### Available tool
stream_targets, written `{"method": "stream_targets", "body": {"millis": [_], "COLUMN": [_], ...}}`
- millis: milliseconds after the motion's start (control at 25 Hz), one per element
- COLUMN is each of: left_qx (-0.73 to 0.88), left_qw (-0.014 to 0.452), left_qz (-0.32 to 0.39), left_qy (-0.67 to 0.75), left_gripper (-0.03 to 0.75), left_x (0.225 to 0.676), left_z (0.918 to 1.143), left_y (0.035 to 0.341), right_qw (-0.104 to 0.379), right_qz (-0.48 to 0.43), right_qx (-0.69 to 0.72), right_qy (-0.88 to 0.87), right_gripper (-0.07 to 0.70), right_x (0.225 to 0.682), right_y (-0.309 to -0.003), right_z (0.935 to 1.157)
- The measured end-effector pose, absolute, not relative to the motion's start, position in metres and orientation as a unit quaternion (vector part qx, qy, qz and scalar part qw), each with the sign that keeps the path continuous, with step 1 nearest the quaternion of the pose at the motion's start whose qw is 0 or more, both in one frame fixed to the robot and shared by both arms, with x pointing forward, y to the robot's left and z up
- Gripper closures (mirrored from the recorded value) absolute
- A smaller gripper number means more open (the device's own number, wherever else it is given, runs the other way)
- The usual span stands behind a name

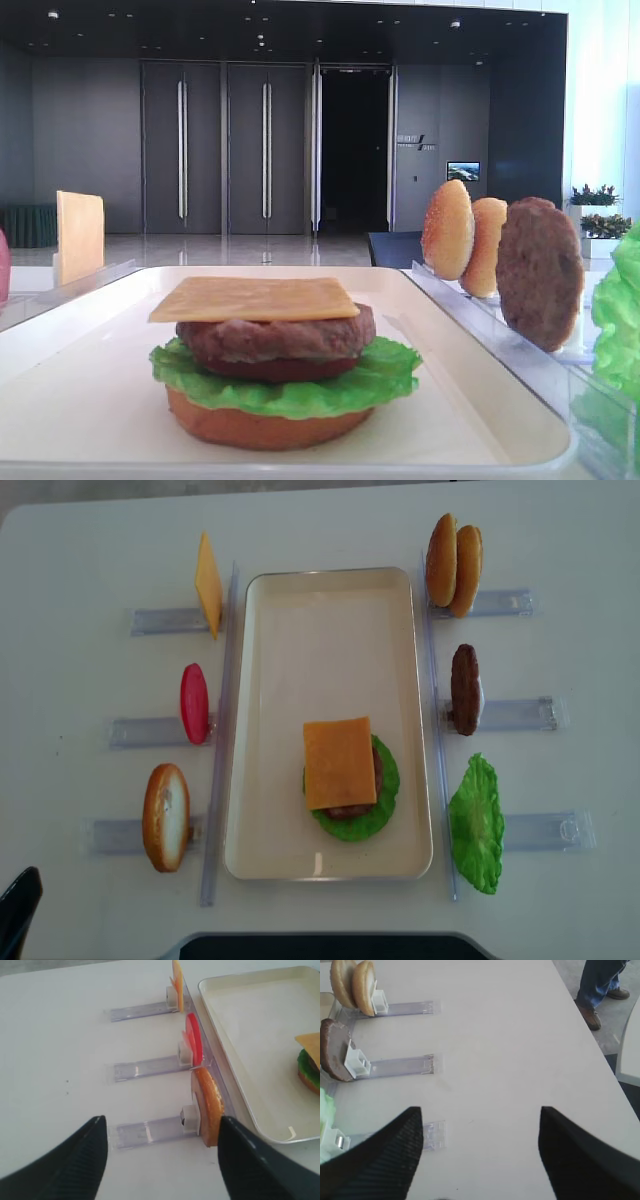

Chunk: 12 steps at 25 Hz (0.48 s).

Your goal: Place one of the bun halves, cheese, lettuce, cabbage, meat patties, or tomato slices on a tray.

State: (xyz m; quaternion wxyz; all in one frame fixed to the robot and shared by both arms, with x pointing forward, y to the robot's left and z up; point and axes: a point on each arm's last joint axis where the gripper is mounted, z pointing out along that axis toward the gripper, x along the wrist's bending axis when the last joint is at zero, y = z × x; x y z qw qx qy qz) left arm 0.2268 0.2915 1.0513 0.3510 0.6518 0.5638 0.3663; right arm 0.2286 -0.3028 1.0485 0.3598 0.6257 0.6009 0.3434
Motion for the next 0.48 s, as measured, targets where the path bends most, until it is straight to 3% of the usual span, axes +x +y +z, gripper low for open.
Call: {"method": "stream_targets", "body": {"millis": [480], "left_qx": [0.657], "left_qw": [0.342], "left_qz": [0.354], "left_qy": [0.570], "left_gripper": [0.240], "left_x": [0.2314], "left_z": [1.0411], "left_y": [0.2917], "right_qw": [0.360], "right_qz": [0.343], "right_qx": [0.626], "right_qy": [0.601], "right_gripper": [0.162], "right_x": [0.2286], "right_y": [-0.3028], "right_z": [1.0485]}}
